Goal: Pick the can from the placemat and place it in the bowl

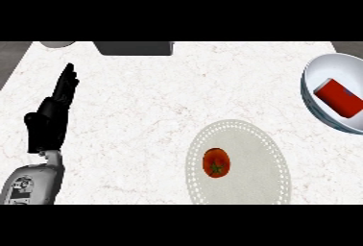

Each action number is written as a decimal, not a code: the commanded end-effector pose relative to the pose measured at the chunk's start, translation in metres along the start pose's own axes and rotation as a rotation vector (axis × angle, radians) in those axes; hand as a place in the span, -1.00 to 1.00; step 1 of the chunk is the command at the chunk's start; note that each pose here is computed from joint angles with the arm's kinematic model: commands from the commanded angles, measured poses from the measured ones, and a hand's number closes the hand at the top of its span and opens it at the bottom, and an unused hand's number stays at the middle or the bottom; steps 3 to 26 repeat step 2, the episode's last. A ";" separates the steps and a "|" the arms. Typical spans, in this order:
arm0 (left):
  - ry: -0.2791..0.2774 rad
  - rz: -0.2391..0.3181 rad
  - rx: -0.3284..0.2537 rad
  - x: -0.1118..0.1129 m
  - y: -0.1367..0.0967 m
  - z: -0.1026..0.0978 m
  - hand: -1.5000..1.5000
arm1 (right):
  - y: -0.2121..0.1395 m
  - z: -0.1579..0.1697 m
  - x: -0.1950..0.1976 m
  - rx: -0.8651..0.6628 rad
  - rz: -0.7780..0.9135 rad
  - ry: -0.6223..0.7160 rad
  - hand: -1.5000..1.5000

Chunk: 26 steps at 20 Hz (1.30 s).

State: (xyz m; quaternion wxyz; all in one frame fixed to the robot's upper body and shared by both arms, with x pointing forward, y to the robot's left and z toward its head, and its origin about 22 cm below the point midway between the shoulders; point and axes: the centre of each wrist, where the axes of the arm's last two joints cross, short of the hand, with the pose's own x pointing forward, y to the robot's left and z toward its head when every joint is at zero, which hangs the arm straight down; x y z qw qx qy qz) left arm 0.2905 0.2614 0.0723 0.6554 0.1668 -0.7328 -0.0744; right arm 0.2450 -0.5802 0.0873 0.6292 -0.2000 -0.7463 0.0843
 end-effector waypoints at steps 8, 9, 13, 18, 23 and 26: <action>0.002 -0.003 0.014 0.007 -0.007 -0.004 0.00 | -0.002 0.019 -0.012 0.102 -0.155 -0.134 -1.00; 0.002 -0.003 0.014 0.007 -0.007 -0.004 0.00 | -0.002 0.019 -0.012 0.102 -0.155 -0.134 -1.00; 0.002 -0.003 0.014 0.007 -0.007 -0.004 0.00 | -0.002 0.019 -0.012 0.102 -0.155 -0.134 -1.00; 0.002 -0.003 0.014 0.007 -0.007 -0.004 0.00 | -0.002 0.019 -0.012 0.102 -0.155 -0.134 -1.00; 0.002 -0.003 0.014 0.007 -0.007 -0.004 0.00 | -0.002 0.019 -0.012 0.102 -0.155 -0.134 -1.00; 0.002 -0.003 0.014 0.007 -0.007 -0.004 0.00 | -0.002 0.019 -0.012 0.102 -0.155 -0.134 -1.00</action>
